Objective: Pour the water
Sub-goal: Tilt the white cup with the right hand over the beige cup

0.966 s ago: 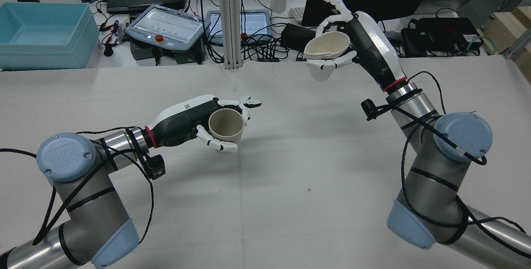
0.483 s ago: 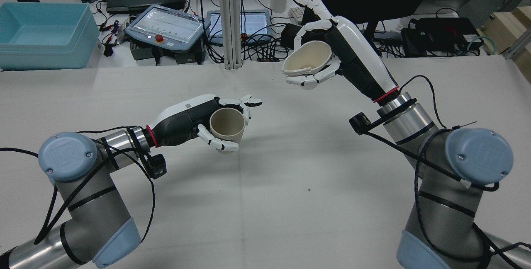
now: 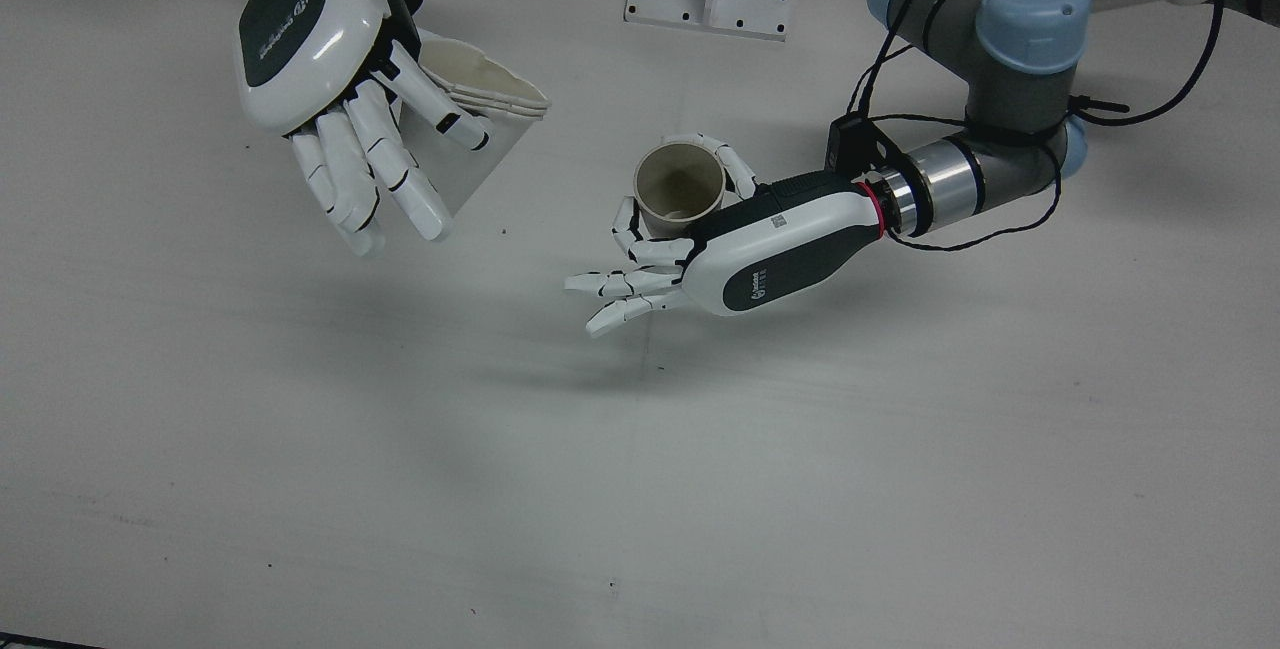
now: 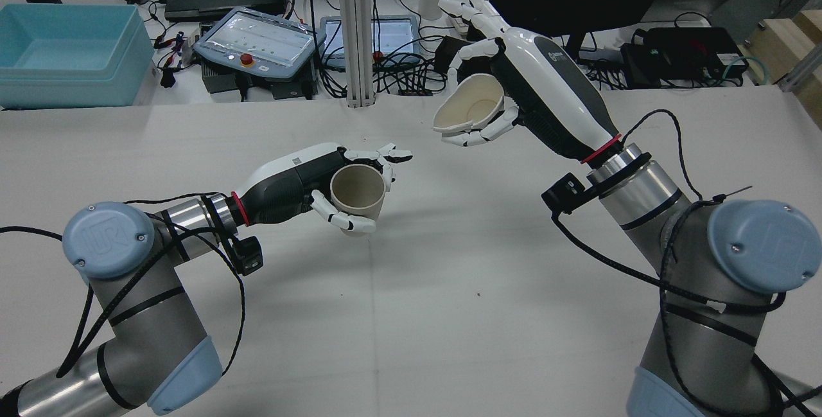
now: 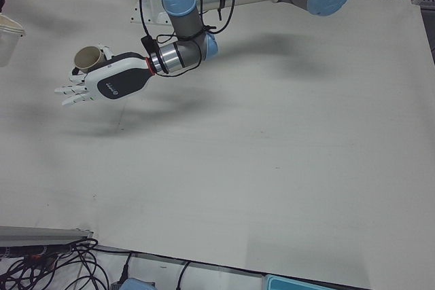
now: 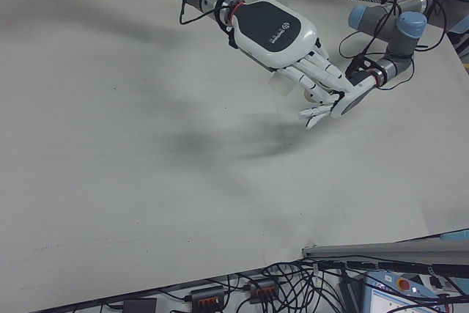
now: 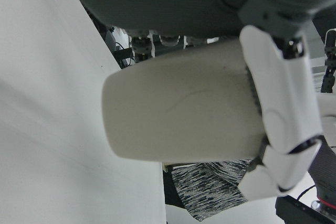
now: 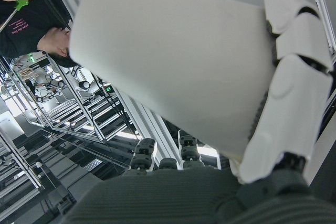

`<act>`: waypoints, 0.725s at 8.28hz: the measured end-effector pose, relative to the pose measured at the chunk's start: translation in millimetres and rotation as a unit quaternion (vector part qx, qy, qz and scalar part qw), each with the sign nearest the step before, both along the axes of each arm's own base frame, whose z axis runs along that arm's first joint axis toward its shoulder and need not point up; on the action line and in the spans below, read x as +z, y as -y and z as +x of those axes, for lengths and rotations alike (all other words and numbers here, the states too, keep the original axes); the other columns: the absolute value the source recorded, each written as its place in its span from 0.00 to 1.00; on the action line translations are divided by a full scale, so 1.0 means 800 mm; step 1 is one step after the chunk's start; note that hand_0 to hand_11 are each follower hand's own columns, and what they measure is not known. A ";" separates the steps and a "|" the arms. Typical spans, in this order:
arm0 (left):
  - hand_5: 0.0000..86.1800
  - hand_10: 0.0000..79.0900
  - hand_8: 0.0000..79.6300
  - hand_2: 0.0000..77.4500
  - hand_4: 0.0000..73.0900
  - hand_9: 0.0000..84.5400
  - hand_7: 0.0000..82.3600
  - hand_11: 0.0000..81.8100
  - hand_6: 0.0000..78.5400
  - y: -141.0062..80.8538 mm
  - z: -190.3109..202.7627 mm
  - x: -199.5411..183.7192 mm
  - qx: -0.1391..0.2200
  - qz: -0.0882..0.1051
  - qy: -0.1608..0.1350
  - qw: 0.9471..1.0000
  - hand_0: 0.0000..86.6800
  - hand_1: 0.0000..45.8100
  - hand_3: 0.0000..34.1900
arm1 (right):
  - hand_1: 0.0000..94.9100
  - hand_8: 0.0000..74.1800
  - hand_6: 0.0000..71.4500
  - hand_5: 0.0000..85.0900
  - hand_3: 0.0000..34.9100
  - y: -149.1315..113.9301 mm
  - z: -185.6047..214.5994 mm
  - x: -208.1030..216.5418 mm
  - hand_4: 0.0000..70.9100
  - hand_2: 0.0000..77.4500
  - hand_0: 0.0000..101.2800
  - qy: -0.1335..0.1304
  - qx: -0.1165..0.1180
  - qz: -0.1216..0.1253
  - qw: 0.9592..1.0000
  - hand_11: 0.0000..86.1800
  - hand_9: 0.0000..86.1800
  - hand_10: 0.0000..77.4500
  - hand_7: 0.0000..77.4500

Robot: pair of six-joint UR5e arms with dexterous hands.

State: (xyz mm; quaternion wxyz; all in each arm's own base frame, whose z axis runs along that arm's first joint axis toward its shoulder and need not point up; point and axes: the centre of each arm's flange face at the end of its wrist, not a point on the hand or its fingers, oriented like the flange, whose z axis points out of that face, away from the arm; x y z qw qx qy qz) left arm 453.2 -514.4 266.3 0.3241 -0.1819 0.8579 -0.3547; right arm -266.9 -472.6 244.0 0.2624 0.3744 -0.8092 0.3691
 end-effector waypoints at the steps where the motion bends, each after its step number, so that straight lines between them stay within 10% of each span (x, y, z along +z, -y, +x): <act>1: 0.62 0.12 0.01 0.41 0.41 0.01 0.13 0.21 0.15 0.000 0.000 -0.001 0.000 0.001 -0.001 1.000 0.54 0.42 0.00 | 0.15 0.01 0.17 0.51 0.00 -0.001 -0.001 -0.004 0.84 0.33 0.59 -0.024 0.012 0.010 1.000 0.16 0.01 0.12 0.17; 6: 0.62 0.12 0.01 0.41 0.42 0.01 0.13 0.21 0.15 -0.001 -0.001 -0.001 0.001 0.001 -0.001 1.000 0.54 0.42 0.00 | 0.15 0.01 0.17 0.49 0.00 -0.005 -0.007 -0.042 0.89 0.33 0.60 -0.075 0.039 0.054 0.995 0.18 0.01 0.12 0.17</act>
